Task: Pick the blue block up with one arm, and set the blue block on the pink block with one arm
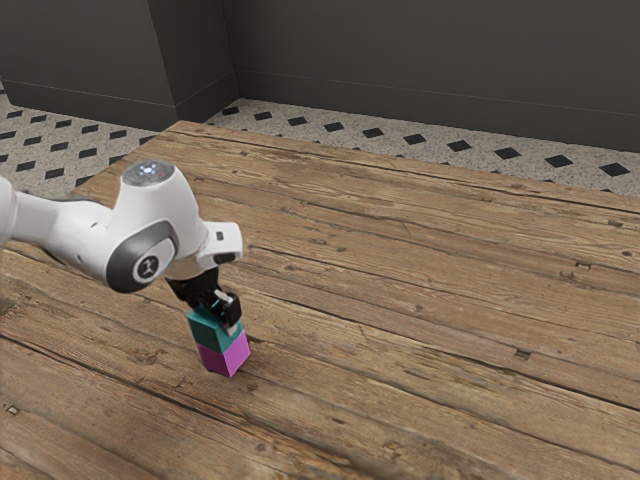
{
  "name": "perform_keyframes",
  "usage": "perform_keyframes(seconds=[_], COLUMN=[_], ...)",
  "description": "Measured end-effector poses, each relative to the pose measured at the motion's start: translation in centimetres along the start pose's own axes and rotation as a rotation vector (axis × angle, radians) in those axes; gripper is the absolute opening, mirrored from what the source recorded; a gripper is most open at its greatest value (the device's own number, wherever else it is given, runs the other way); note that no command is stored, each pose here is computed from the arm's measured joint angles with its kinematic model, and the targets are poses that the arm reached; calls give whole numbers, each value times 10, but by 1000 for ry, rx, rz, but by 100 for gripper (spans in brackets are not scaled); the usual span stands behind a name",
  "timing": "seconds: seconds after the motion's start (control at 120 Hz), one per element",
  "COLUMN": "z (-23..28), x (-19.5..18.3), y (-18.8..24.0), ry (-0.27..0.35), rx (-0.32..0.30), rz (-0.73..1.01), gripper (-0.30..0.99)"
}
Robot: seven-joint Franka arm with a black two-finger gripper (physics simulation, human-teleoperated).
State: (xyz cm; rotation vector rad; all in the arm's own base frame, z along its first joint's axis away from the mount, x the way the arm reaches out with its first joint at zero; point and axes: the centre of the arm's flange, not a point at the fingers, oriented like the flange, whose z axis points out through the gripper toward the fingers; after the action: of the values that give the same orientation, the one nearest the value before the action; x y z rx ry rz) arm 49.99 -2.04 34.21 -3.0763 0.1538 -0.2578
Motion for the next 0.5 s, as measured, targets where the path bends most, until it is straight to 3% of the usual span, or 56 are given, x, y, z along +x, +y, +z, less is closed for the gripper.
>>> perform_keyframes(seconds=[0.283,0.5], z=[1,3], x=[-1,-1], y=[-5,-5], ry=[-3,-8], rx=[1,-4], rz=[-8,-3], gripper=[36,56])
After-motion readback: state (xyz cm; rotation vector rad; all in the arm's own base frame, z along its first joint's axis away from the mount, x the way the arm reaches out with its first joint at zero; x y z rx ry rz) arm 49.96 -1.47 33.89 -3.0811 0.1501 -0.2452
